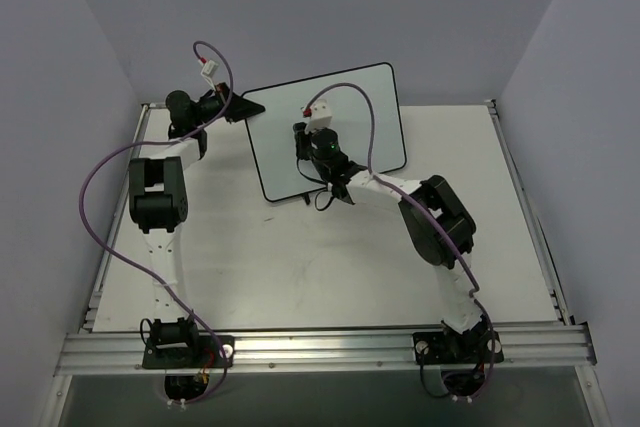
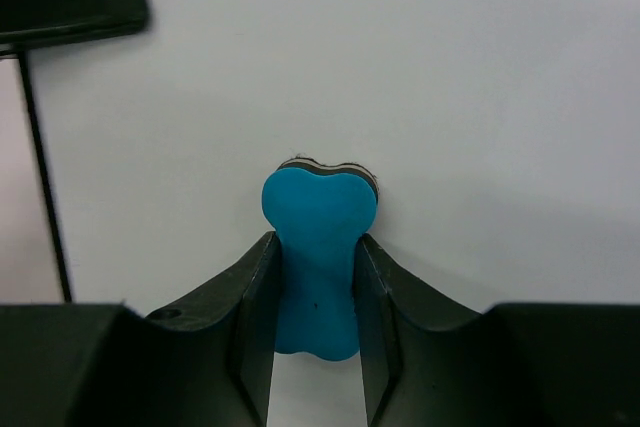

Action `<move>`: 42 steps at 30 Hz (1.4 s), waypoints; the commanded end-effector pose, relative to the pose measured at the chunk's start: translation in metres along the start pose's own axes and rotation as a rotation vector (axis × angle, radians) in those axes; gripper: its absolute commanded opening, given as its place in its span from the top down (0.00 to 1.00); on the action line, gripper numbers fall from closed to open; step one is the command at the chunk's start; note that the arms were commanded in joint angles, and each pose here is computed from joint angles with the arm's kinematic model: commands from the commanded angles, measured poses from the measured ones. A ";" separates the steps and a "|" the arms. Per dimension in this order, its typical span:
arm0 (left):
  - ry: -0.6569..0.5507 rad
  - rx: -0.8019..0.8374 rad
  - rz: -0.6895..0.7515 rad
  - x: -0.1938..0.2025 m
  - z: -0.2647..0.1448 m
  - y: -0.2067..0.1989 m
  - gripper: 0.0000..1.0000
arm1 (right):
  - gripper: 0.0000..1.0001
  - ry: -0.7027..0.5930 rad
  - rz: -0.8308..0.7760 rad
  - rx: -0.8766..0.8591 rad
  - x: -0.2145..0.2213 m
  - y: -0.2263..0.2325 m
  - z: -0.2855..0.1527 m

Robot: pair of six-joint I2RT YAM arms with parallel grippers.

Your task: Erase the whiteboard

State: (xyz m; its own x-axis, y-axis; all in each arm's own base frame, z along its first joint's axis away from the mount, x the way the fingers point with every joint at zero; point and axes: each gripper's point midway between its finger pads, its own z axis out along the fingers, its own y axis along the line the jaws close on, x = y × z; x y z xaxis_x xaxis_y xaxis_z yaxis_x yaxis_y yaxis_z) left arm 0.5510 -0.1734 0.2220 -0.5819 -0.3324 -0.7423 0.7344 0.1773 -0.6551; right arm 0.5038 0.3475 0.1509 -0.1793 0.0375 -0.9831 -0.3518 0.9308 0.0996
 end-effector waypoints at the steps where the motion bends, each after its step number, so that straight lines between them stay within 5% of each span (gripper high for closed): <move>1: 0.159 0.217 0.415 0.015 0.012 -0.051 0.98 | 1.00 0.131 -0.069 -0.103 0.044 0.033 0.004; 10: 0.169 0.217 0.406 0.018 0.010 -0.047 0.98 | 1.00 0.128 0.039 0.133 0.027 -0.070 0.029; 19: 0.165 0.204 0.404 0.015 0.003 -0.043 0.98 | 1.00 0.128 0.202 0.356 0.049 -0.184 -0.012; 32: 0.161 0.185 0.394 0.013 -0.004 -0.037 0.98 | 1.00 0.154 0.353 0.361 0.087 -0.214 -0.067; 38: 0.160 0.184 0.399 0.012 -0.003 -0.038 0.98 | 1.00 0.079 0.313 0.352 0.019 -0.212 -0.077; 42: 0.157 0.179 0.403 0.010 -0.003 -0.039 0.98 | 1.00 0.175 0.305 0.464 0.014 -0.228 -0.108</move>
State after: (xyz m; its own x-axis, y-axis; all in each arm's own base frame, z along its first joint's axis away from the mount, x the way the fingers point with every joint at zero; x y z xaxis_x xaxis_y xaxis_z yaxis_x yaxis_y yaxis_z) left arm 0.5467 -0.1759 0.2219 -0.5644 -0.3120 -0.7643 0.7596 0.1663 -0.6288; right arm 0.4959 0.1253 0.1078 -0.3492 0.3243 -0.8791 0.0780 0.9450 0.3176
